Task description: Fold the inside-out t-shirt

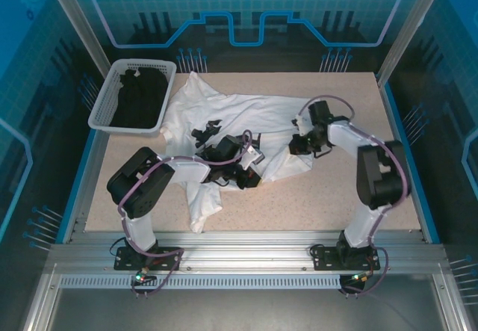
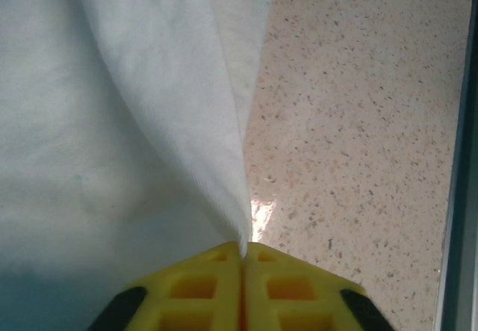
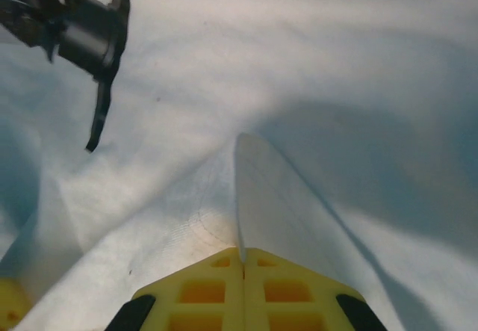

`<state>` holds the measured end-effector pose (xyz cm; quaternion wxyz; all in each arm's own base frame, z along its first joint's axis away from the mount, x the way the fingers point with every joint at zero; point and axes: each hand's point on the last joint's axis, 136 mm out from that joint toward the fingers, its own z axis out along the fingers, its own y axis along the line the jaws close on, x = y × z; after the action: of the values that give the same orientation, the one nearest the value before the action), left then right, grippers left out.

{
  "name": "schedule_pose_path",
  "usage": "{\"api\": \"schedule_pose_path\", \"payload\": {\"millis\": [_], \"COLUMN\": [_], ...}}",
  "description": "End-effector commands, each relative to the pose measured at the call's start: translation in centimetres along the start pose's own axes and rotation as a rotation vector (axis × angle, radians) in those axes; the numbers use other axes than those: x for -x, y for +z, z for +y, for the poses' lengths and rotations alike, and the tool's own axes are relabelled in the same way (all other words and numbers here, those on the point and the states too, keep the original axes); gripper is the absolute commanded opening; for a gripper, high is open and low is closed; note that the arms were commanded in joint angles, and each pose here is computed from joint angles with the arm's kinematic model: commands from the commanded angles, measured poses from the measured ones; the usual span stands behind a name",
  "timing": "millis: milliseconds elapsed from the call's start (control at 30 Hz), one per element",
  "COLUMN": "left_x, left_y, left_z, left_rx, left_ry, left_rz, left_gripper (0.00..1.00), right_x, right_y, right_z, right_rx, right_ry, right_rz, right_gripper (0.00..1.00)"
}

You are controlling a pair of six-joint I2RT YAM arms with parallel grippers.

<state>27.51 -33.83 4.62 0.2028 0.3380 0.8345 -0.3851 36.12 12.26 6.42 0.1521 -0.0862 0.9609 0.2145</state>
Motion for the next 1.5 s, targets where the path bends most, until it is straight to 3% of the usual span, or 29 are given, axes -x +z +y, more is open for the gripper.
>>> {"api": "schedule_pose_path", "payload": {"millis": [0, 67, 167, 267, 367, 467, 600, 700, 1033, 1133, 1300, 1467], "left_x": [2.0, 2.9, 2.5, -2.8, -8.1, -11.2, -10.0, -8.7, -12.0, -12.7, -12.1, -9.9], "left_y": [0.1, -1.1, -5.7, -11.8, -16.4, -19.4, -18.0, -15.2, -10.3, -9.4, -9.7, -14.4], "left_z": [-2.9, -3.0, -0.1, 3.2, 3.4, 4.0, 3.3, 2.0, 1.9, 2.2, 2.5, 2.8], "left_rx": [-0.035, 0.004, 0.199, 0.499, 0.668, 0.754, 0.627, 0.536, 0.597, 0.625, 0.667, 0.715], "left_ry": [0.026, -0.022, -0.209, -0.475, -0.624, -0.727, -0.724, -0.675, -0.59, -0.567, -0.526, -0.515], "left_rz": [-0.025, -0.064, -0.136, -0.127, -0.123, -0.191, -0.176, -0.093, 0.135, 0.181, 0.173, 0.045], "left_gripper": [0.3, 0.44, 0.51, 0.54, 0.57, 0.61, 0.62, 0.59, 0.49, 0.41, 0.09, 0.01], "right_x": [-0.7, -1.4, -1.0, -0.7, -0.2, 0.1, 0.0, -0.4, -0.8, -0.8, -0.8, -0.8], "right_y": [-3.8, -4.8, -5.8, -6.0, -6.1, -6.2, -5.8, -5.7, -6.2, -6.1, -6.1, -6.5], "right_z": [-0.3, -0.6, -0.6, -0.4, -0.2, -0.1, 0.1, 0.0, -0.1, -0.1, 0.0, 0.3], "right_rx": [0.033, 0.035, 0.011, -0.006, -0.006, -0.005, -0.008, -0.012, -0.031, -0.029, -0.026, -0.02], "right_ry": [0.105, 0.147, 0.145, 0.128, 0.119, 0.108, 0.092, 0.087, 0.072, 0.071, 0.07, 0.062], "right_rz": [-0.126, -0.167, -0.226, -0.239, -0.255, -0.264, -0.251, -0.242, -0.248, -0.245, -0.239, -0.25], "right_gripper": [0.0, 0.0, 0.0, 0.0, 0.0, 0.0, 0.0, 0.0, 0.0, 0.0, 0.0, 0.0]}}
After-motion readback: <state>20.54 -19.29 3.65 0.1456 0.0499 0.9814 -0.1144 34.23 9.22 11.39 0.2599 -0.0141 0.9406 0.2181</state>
